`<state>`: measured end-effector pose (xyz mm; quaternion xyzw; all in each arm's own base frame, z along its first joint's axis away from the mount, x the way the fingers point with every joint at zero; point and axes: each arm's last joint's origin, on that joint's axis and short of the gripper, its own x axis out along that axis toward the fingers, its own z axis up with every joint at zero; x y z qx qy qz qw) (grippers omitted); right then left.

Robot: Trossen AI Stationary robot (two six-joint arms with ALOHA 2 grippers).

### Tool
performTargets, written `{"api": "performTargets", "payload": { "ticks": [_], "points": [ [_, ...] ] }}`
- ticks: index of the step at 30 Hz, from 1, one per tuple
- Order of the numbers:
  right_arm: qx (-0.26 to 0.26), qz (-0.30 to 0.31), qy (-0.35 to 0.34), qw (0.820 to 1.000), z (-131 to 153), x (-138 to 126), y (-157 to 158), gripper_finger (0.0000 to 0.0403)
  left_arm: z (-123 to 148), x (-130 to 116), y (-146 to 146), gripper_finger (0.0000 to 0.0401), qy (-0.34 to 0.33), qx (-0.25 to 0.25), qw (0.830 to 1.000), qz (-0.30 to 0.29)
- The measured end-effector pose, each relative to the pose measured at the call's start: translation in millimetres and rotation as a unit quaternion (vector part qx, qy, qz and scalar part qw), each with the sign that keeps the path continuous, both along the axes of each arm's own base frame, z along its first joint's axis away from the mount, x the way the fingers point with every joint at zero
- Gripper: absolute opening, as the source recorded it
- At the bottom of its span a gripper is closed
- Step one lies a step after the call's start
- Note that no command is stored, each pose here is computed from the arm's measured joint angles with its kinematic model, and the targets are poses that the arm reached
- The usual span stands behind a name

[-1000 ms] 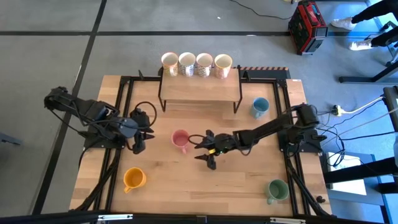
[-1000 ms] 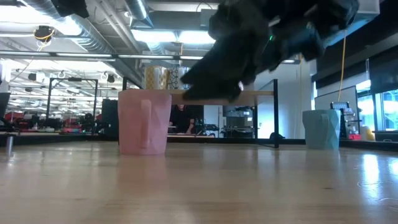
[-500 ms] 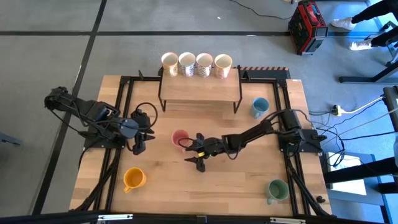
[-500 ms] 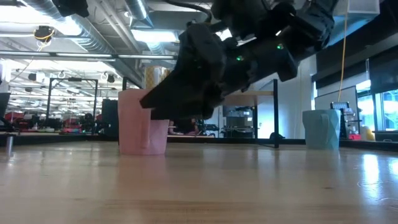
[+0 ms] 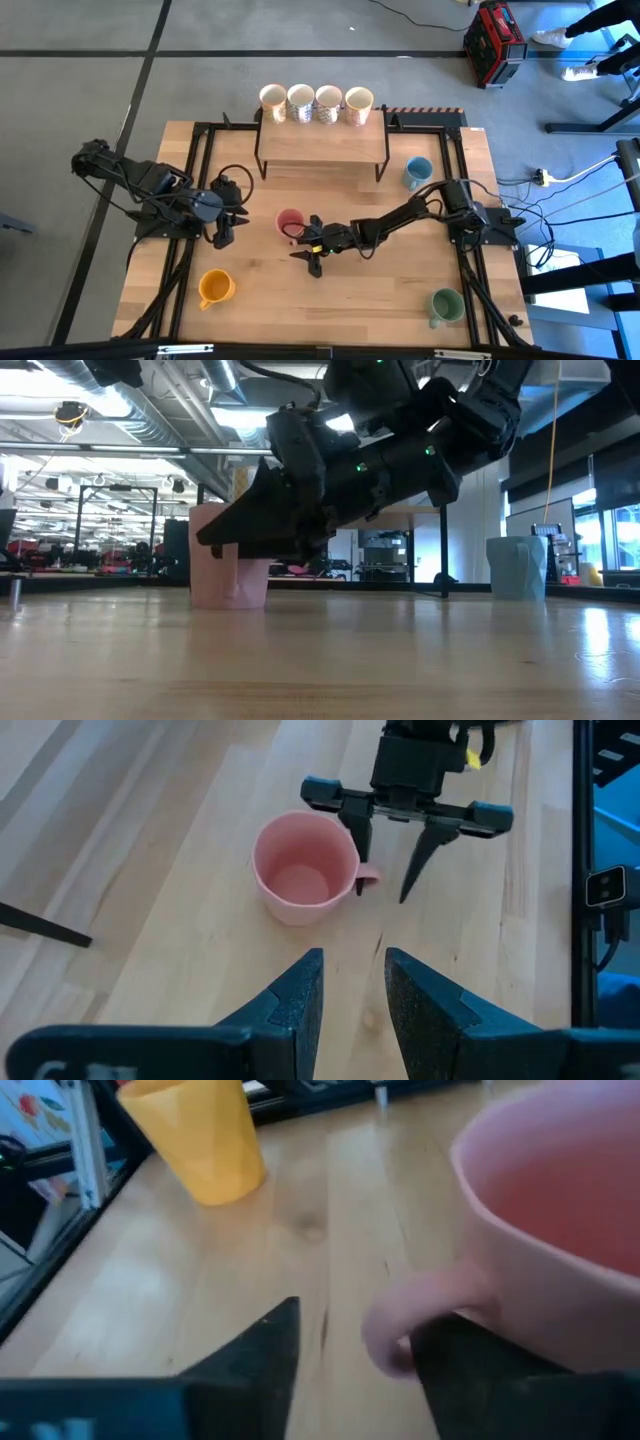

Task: Place coffee mugs
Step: Put the pink mug on the shelf

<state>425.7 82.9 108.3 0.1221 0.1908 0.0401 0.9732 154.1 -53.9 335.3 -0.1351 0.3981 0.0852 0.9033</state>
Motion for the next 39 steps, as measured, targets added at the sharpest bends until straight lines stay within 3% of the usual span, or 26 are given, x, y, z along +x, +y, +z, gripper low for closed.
{"api": "performTargets", "payload": {
  "ticks": [9,19,25,30,39],
  "points": [
    [-0.023,0.003,-0.005,1.0,1,0,0,0.002,0,0,0,0.0103,0.001,0.009,1.0,-0.009],
    [-0.032,0.018,-0.014,0.999,25,-3,-1,0.0015,0,-1,-1,0.0103,0.005,0.004,1.0,-0.03],
    [-0.048,0.023,-0.017,0.998,68,9,1,0.0013,8,-15,4,0.0103,-0.02,-0.016,0.999,-0.039],
    [-0.074,0.032,-0.004,0.997,110,28,-3,0.0013,16,-29,12,0.0103,-0.054,-0.001,0.998,-0.034],
    [-0.095,0.029,-0.072,0.992,167,49,-49,0.0013,25,-49,23,0.0103,-0.106,0.037,0.994,-0.002]
  ]
}}
